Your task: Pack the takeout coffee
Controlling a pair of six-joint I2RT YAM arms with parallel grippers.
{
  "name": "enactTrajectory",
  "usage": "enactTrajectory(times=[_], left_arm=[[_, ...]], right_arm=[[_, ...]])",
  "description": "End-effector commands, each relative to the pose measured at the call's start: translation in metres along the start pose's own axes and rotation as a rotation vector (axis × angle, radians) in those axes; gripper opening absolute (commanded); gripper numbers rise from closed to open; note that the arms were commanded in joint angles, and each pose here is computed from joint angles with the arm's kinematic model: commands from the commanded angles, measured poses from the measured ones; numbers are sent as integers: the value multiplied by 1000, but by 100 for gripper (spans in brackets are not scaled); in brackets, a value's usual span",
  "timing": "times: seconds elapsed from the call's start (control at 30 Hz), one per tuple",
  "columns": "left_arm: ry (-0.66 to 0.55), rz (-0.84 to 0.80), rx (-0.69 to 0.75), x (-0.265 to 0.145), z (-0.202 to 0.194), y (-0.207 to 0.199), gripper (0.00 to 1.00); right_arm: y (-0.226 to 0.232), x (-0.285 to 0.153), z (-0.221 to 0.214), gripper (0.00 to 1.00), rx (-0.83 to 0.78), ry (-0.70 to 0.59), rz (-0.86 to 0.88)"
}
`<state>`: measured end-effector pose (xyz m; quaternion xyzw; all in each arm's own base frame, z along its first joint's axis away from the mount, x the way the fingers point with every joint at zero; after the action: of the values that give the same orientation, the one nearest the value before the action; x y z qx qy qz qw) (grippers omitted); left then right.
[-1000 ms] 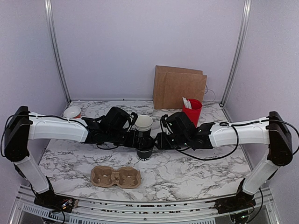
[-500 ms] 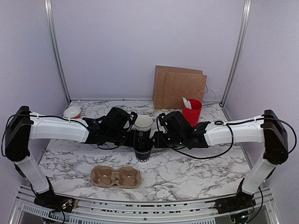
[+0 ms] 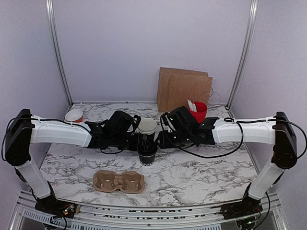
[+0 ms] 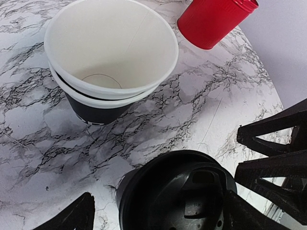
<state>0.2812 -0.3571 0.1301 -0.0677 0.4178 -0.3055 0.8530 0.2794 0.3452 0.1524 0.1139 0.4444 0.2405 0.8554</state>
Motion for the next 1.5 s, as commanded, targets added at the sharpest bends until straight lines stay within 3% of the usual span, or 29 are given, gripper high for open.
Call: enactTrajectory(times=[0.0, 0.6, 0.9, 1.23, 1.47], left_arm=[[102, 92, 10, 12, -34, 25, 93], [102, 90, 13, 12, -34, 24, 93], [102, 92, 14, 13, -34, 24, 93], [95, 89, 16, 12, -31, 23, 93], [45, 110, 37, -5, -13, 21, 93]], right_arm=[[8, -14, 11, 43, -12, -12, 21], [7, -4, -14, 43, 6, 36, 34], [-17, 20, -57, 43, 31, 147, -17], [-20, 23, -56, 42, 2, 151, -43], [-8, 30, -33, 42, -79, 119, -66]])
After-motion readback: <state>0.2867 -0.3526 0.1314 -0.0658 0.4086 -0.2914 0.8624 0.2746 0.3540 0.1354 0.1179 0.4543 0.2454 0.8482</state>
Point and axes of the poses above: each gripper's point midway between its finger pads, its own x axis out along the fingers, its own y axis along the line the jaws close on, z = x × y, the point moved 2 cm from there along -x, back along the fingers, and after that the axes turned 4 degrees about x, right-handed, at the moved point
